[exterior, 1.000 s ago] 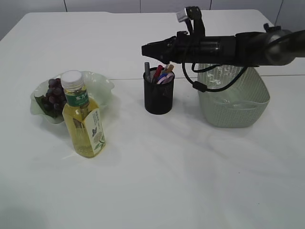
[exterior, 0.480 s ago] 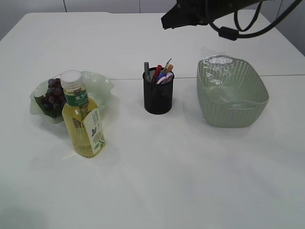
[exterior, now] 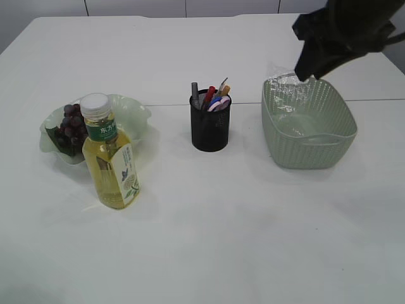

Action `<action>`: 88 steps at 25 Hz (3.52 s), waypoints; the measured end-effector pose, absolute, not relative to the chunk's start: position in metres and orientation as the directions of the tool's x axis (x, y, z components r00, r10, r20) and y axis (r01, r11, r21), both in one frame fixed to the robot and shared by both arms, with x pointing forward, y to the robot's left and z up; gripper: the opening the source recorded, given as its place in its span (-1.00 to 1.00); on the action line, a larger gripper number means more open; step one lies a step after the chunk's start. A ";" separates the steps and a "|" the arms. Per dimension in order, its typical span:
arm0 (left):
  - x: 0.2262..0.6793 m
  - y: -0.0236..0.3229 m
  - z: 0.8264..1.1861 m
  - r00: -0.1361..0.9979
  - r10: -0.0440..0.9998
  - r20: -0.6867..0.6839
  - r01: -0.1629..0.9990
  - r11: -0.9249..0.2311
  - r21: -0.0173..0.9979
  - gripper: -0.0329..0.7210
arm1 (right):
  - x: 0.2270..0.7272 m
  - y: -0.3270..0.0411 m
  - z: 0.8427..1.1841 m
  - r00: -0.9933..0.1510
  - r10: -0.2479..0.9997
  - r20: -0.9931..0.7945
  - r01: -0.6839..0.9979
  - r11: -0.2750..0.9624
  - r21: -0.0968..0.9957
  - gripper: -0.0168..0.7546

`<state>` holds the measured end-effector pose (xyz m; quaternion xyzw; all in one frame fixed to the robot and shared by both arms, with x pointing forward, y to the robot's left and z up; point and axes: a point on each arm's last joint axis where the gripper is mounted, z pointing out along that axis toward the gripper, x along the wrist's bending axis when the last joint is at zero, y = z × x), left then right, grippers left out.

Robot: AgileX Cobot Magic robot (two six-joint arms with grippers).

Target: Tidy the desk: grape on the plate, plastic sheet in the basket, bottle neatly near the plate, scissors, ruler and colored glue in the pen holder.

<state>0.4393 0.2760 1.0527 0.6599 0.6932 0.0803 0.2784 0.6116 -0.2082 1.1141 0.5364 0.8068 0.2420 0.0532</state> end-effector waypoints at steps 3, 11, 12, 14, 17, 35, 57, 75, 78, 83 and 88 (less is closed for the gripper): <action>0.433 0.277 1.062 0.023 0.959 -0.282 0.844 0.133 0.519 0.05 | 0.589 -0.217 1.108 -0.391 0.911 0.133 0.860 0.310 0.405 -0.37; 0.402 0.290 1.076 -0.026 0.988 -0.150 0.845 0.102 0.525 0.05 | 0.503 -0.234 1.108 -0.355 0.927 0.123 0.855 0.269 0.443 -0.37; 0.395 0.291 1.078 -0.025 0.990 -0.136 0.847 0.093 0.523 0.05 | 0.493 -0.236 1.108 -0.356 0.927 0.118 0.852 0.270 0.449 -0.37; 0.383 0.292 1.083 -0.027 0.992 -0.126 0.843 0.090 0.530 0.05 | 0.469 -0.241 1.115 -0.350 0.931 0.107 0.836 0.259 0.483 -0.37; 0.364 0.293 1.091 -0.022 0.994 -0.107 0.829 0.078 0.554 0.05 | 0.437 -0.249 1.121 -0.333 0.939 0.090 0.817 0.240 0.524 -0.37; 0.254 0.297 1.112 -0.012 0.995 -0.103 0.657 0.086 0.749 0.10 | 0.237 -0.292 1.138 -0.217 0.974 0.067 0.560 0.068 0.826 -0.36; 0.213 0.299 1.063 -0.017 0.996 -0.089 0.568 0.083 0.819 0.11 | 0.210 -0.302 1.057 -0.175 0.984 0.032 0.551 0.071 0.831 -0.19; 0.230 0.299 1.056 -0.012 0.996 -0.094 0.490 0.088 0.867 0.11 | 0.227 -0.300 1.042 -0.185 0.983 -0.003 0.522 0.101 0.847 -0.19; 0.231 0.299 1.055 -0.011 0.995 -0.096 0.487 0.089 0.869 0.11 | 0.227 -0.300 1.042 -0.184 0.983 -0.005 0.521 0.102 0.847 -0.19; 0.231 0.299 1.055 -0.011 0.995 -0.096 0.484 0.089 0.870 0.11 | 0.227 -0.300 1.042 -0.184 0.983 -0.004 0.522 0.101 0.847 -0.20; 0.231 0.299 1.055 -0.010 0.995 -0.097 0.484 0.090 0.870 0.11 | 0.227 -0.300 1.042 -0.151 0.989 -0.004 0.525 0.083 0.847 -0.20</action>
